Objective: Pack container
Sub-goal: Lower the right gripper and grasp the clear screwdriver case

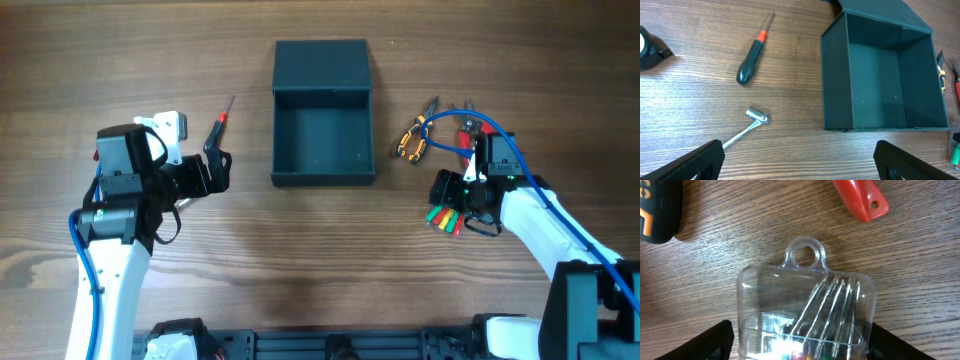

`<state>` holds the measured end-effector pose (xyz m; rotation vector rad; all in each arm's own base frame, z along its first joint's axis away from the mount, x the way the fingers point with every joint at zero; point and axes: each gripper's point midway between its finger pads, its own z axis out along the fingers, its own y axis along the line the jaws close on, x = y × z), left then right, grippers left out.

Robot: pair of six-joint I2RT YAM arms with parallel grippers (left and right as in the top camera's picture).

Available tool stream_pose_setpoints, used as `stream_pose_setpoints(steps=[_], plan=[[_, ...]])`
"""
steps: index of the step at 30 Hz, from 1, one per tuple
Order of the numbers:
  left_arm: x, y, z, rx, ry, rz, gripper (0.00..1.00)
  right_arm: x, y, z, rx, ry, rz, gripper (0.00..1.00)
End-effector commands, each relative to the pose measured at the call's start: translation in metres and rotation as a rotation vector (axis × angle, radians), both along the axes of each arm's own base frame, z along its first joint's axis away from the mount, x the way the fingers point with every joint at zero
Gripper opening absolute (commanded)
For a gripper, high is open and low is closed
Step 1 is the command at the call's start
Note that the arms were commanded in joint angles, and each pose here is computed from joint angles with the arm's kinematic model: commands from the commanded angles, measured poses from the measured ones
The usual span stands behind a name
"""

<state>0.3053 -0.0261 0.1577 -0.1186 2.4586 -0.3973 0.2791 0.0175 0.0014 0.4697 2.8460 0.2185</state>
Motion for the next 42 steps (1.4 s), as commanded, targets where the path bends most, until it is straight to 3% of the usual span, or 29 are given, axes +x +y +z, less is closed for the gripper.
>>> stream_pose_setpoints(steps=[1,9,30,33,36,42], plan=[[0.004,0.002,0.007,0.018,-0.024,-0.008,1.0,-0.017,0.016,-0.012,0.083,0.06,0.025,0.87],[0.004,0.002,0.007,0.018,-0.023,-0.008,1.0,-0.038,-0.008,-0.018,-0.046,0.151,-0.036,0.88],[0.004,0.002,0.007,0.018,-0.023,-0.008,1.0,-0.051,-0.027,-0.02,-0.132,0.205,-0.202,0.86],[0.004,0.002,0.007,0.018,-0.023,-0.008,1.0,-0.05,-0.027,-0.02,-0.13,0.203,-0.201,0.82],[0.004,0.002,0.007,0.018,-0.024,-0.008,1.0,-0.051,-0.026,-0.02,-0.126,0.204,-0.2,0.7],[0.004,0.002,0.007,0.018,-0.023,-0.008,1.0,-0.05,-0.026,-0.02,-0.126,0.204,-0.2,0.64]])
